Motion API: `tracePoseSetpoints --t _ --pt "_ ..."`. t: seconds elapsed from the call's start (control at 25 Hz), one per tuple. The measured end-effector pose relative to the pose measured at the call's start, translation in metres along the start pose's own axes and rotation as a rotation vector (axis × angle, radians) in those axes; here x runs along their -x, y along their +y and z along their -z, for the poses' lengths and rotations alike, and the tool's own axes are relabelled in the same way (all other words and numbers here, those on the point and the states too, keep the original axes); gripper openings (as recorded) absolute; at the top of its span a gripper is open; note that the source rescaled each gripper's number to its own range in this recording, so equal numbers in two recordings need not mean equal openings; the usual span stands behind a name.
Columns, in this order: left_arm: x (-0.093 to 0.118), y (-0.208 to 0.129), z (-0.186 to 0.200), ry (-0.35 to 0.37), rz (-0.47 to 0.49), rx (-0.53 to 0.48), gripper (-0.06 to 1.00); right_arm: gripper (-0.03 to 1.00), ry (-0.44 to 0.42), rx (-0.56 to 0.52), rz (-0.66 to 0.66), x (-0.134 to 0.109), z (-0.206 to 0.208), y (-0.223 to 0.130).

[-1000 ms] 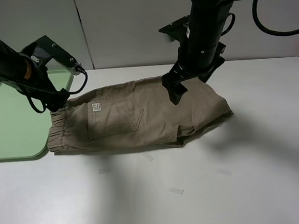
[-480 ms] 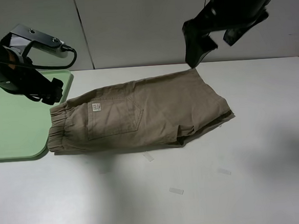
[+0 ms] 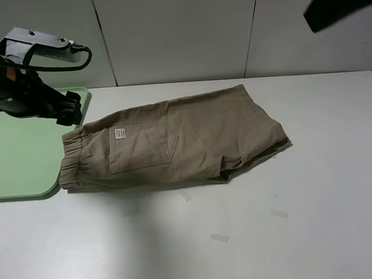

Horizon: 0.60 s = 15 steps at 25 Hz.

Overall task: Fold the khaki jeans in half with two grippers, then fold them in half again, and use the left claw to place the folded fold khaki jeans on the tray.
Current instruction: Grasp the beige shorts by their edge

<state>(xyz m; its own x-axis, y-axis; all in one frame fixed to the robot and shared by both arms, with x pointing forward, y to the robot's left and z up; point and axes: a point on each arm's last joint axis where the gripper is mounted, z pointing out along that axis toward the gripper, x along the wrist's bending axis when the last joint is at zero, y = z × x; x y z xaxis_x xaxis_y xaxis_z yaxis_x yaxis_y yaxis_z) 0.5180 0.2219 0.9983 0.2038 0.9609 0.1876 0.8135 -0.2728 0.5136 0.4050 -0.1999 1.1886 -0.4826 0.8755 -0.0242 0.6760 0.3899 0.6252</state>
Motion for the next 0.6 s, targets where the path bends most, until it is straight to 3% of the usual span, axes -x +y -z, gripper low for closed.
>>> tracePoseSetpoints --t 0.28,0.6 --pt "0.0 0.0 0.0 -0.001 0.002 -0.001 0.94 1.0 -0.005 0.055 -0.004 0.004 0.015 -0.102" --pt "0.0 0.0 0.0 -0.002 0.003 -0.001 0.94 1.0 0.003 0.276 -0.031 0.008 0.031 -0.199"
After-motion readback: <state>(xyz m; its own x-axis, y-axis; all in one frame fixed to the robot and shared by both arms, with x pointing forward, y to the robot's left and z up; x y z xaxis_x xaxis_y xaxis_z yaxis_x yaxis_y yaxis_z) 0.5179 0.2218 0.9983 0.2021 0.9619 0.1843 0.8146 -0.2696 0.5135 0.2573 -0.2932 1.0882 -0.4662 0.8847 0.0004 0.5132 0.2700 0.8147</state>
